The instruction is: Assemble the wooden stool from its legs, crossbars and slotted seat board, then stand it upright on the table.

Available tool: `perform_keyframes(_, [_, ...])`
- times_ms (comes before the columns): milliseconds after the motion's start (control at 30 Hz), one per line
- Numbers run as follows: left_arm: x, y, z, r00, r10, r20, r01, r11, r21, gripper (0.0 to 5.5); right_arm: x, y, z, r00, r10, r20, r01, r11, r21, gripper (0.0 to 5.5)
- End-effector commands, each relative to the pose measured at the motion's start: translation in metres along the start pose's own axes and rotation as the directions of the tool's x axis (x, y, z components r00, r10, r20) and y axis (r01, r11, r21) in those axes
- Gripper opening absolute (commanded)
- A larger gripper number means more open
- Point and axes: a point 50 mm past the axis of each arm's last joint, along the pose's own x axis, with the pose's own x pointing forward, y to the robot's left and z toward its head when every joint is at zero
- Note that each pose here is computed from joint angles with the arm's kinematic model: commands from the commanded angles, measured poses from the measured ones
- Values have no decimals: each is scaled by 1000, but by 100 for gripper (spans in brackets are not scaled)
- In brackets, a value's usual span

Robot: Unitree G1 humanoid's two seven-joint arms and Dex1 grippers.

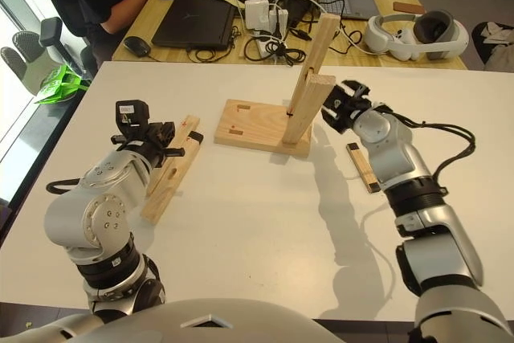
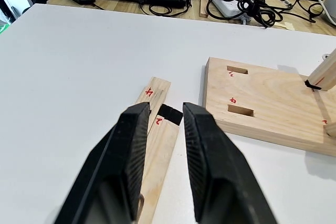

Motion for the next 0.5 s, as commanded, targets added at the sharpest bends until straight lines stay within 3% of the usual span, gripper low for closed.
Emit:
perform_keyframes(33, [14, 3, 7, 1000, 11, 20, -12, 1000, 28, 116, -56, 23, 4, 890, 456, -8, -456, 888, -66, 372])
perform_keyframes(133, [23, 6, 14, 999, 21, 44, -22, 999, 33, 116, -86, 49, 55, 695, 648, 312, -661, 746, -78, 372])
perform_keyframes(200, [25, 7, 16, 998, 22, 57, -24, 999, 31, 116, -90, 68, 86, 578, 645, 500, -710, 699, -82, 372])
perform_keyframes(233, [27, 5, 18, 998, 18, 63, -20, 999, 30, 116, -81, 76, 103, 566, 579, 586, -689, 723, -49, 372])
perform_keyframes(367, [31, -9, 21, 997, -28, 73, 25, 999, 37, 116, -24, 76, 156, 716, 165, 678, -461, 841, 283, 372])
perform_keyframes(500, [32, -19, 17, 996, -54, 71, 51, 998, 42, 116, 28, 79, 167, 858, -124, 498, -219, 789, 574, 372])
